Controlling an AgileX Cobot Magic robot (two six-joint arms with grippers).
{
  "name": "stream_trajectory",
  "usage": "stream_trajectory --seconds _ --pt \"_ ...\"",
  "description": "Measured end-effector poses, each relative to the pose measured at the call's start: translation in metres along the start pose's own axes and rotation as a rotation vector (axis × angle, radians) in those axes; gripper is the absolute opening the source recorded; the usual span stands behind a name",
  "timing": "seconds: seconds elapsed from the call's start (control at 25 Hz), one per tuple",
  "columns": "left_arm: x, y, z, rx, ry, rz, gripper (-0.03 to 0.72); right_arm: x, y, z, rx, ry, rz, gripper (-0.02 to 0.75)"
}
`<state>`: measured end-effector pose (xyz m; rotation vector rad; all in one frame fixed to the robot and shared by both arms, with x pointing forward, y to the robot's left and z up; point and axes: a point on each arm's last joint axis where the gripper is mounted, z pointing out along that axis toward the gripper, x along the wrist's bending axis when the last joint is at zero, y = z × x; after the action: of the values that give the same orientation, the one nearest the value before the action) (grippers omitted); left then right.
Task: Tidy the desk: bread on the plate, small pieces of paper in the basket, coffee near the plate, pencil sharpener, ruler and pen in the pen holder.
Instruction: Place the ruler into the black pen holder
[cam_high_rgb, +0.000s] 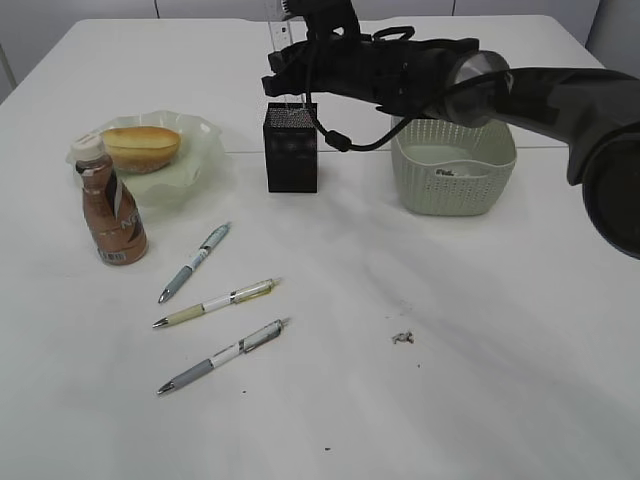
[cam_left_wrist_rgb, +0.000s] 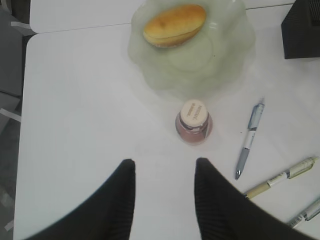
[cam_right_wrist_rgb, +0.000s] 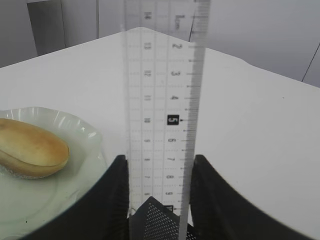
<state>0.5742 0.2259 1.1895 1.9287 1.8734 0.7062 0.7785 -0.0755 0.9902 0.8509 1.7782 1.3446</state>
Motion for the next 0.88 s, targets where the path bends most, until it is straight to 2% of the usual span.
stream_trajectory --seconds 0.44,0.88 --pt "-0.002 0.0 0.006 0.014 0.001 0.003 0.29 0.004 -0.013 0.006 -0.002 0.047 0.002 0.258" --pt "-0.002 0.0 0.006 0.015 -0.001 0.002 0.29 0.003 -0.017 0.007 0.012 0.032 0.0 0.259"
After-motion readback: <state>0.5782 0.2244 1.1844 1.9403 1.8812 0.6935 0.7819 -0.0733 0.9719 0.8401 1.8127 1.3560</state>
